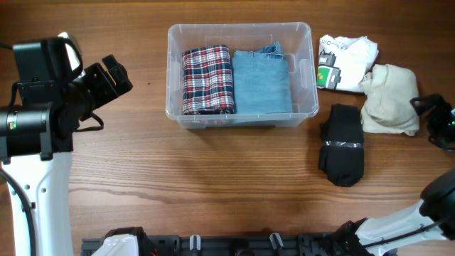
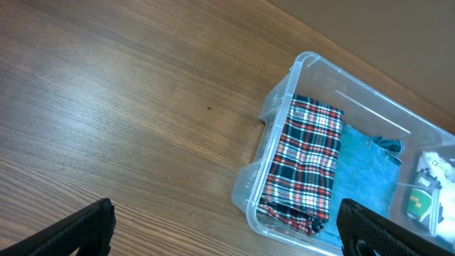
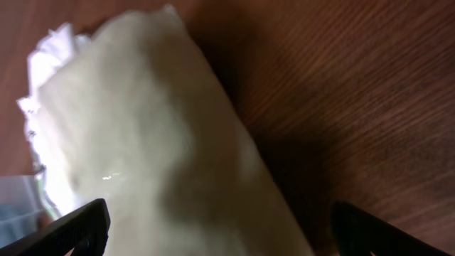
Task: Pack container
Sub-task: 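Retract the left arm and move the right gripper to the cream sweater, then grasp the cream sweater with the right gripper and drop it on the plaid shirt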
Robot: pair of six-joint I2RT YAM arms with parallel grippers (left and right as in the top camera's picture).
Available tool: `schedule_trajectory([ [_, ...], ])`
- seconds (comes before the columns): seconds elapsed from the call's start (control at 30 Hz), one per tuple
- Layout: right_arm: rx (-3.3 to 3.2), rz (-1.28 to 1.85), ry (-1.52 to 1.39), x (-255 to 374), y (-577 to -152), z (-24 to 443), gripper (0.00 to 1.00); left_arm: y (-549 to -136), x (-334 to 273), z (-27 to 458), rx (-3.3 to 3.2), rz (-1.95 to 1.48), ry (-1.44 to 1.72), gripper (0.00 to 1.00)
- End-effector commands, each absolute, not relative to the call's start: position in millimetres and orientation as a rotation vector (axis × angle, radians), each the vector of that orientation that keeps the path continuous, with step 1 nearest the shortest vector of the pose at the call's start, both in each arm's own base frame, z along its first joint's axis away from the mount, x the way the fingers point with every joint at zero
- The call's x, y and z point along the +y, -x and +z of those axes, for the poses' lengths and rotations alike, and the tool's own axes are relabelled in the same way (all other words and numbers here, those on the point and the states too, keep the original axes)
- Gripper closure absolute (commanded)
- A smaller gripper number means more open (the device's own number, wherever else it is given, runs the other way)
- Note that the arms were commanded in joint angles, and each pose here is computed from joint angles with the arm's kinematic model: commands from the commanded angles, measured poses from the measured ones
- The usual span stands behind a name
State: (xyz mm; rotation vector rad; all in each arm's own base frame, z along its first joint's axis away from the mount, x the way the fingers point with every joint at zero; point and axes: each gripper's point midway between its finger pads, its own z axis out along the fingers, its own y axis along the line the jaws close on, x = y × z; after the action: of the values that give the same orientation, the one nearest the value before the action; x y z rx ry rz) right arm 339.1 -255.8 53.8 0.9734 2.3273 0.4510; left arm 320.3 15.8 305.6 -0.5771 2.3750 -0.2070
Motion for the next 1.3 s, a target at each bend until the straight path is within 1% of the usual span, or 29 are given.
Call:
schedule_trajectory([
  [0.0, 2.339, 0.538, -0.85, -249, -352, 34, 0.01, -321, 19, 306, 2.371, -0.189, 0.576, 0.0],
  [0.07, 2.352, 0.621, -0.824, -236, -358, 16, 0.06, -321, 19, 306, 2.371, -0.189, 0.576, 0.0],
  [0.1, 2.36, 0.666, -0.806, -226, -362, 10, 0.16, -321, 19, 306, 2.371, -0.189, 0.576, 0.0],
  [0.13, 2.36, 0.694, -0.786, -219, -366, 9, 0.19, -321, 19, 306, 2.371, -0.189, 0.576, 0.0],
  [0.17, 2.368, 0.711, -0.764, -212, -370, 8, 0.26, -321, 19, 306, 2.371, -0.189, 0.576, 0.0],
  [0.23, 2.383, 0.724, -0.737, -202, -375, 9, 0.51, -321, 19, 306, 2.371, -0.189, 0.576, 0.0],
  [0.27, 2.388, 0.731, -0.736, -198, -375, 11, 0.65, -321, 19, 306, 2.371, -0.189, 0.576, 0.0],
  [0.3, 2.372, 0.744, -0.788, -198, -375, 18, 0.76, -321, 19, 306, 2.371, -0.189, 0.576, 0.0],
  [0.33, 2.315, 0.762, -0.834, -201, -378, 41, 0.8, -321, 19, 306, 2.371, -0.189, 0.576, 0.0],
  [0.4, 2.199, 0.815, -0.776, -196, -387, 96, 0.83, -321, 19, 306, 2.371, -0.189, 0.576, 0.0],
  [0.47, 2.052, 0.872, -0.626, -174, -390, 186, 0.93, -321, 19, 306, 2.371, -0.189, 0.576, 0.0],
  [0.5, 1.997, 0.881, -0.535, -158, -387, 225, 0.96, -321, 19, 306, 2.371, -0.189, 0.576, 0.0],
  [0.57, 1.921, 0.855, -0.336, -119, -375, 290, 0.96, -321, 19, 306, 2.371, -0.189, 0.576, 0.0],
  [0.63, 1.873, 0.838, -0.184, -74, -361, 335, 0.96, -321, 19, 306, 2.371, -0.189, 0.576, 0.0],
  [0.7, 1.837, 0.886, -0.042, -22, -349, 366, 0.96, -321, 19, 306, 2.371, -0.189, 0.576, 0.0],
  [0.8, 1.837, 1.013, 0.068, 53, -347, 382, 0.96, -321, 19, 306, 2.371, -0.189, 0.576, 0.0],
  [0.87, 1.883, 1.061, 0.044, 91, -356, 374, 0.96, -321, 19, 306, 2.371, -0.189, 0.576, 0.0],
  [0.93, 1.975, 1.091, -0.08, 133, -373, 351, 0.96, -321, 19, 306, 2.371, -0.189, 0.576, 0.0],
  [1.03, 2.129, 1.109, -0.379, 184, -400, 292, 0.96, -321, 19, 306, 2.371, -0.189, 0.576, 0.0],
  [1.13, 2.183, 1.19, -0.412, 238, -419, 252, 0.96, -321, 19, 306, 2.371, -0.189, 0.576, 0.0],
  [1.27, 2.222, 1.269, -0.534, 274, -447, 192, 0.96, -321, 19, 306, 2.371, -0.189, 0.576, 0.0],
])
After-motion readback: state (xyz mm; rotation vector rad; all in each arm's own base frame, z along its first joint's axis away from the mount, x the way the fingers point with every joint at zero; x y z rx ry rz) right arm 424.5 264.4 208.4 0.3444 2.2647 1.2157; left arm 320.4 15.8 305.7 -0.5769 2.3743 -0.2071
